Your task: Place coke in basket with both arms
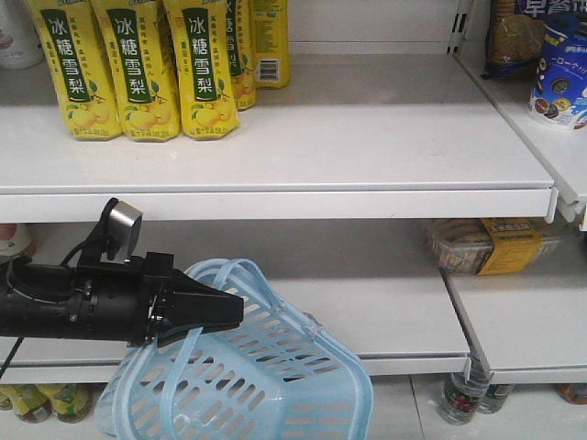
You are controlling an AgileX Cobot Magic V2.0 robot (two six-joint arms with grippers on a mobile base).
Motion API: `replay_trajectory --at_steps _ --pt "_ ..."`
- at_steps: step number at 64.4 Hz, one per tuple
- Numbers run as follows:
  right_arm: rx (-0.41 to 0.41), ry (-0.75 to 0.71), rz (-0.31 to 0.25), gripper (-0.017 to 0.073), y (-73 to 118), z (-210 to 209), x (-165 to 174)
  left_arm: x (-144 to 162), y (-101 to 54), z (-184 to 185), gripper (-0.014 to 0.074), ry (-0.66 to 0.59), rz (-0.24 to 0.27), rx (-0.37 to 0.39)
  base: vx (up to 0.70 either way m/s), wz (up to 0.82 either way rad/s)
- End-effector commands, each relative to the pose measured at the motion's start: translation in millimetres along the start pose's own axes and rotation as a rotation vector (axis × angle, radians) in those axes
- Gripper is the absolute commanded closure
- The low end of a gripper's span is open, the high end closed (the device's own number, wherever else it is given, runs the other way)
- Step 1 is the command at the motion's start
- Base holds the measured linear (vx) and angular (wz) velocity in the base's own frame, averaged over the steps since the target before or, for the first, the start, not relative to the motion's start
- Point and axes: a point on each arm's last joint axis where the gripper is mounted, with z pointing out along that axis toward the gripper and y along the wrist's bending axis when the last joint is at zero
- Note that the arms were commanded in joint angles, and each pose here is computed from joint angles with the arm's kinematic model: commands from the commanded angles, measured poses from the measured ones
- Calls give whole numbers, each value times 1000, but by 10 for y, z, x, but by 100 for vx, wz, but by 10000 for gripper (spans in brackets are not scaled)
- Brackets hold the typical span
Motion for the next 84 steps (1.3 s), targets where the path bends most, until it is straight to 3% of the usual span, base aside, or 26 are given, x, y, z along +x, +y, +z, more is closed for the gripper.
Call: replay_trajectory --at_steps 1,10,21,36,84 --pt "85 -103 18 238 -76 33 -61 -93 -274 -56 600 -84 2 148 0 0" --pt "124 -150 26 239 -108 47 -58 -93 -274 -56 600 -84 2 148 0 0" --pt "115 -146 42 293 -100 49 -54 -93 -274 -56 600 -84 2 148 0 0" --pt "107 -135 42 578 -93 51 -44 -93 -274 -56 600 -84 2 148 0 0" --pt "108 -137 44 568 -94 50 -46 -93 -274 -56 600 -84 2 148 0 0"
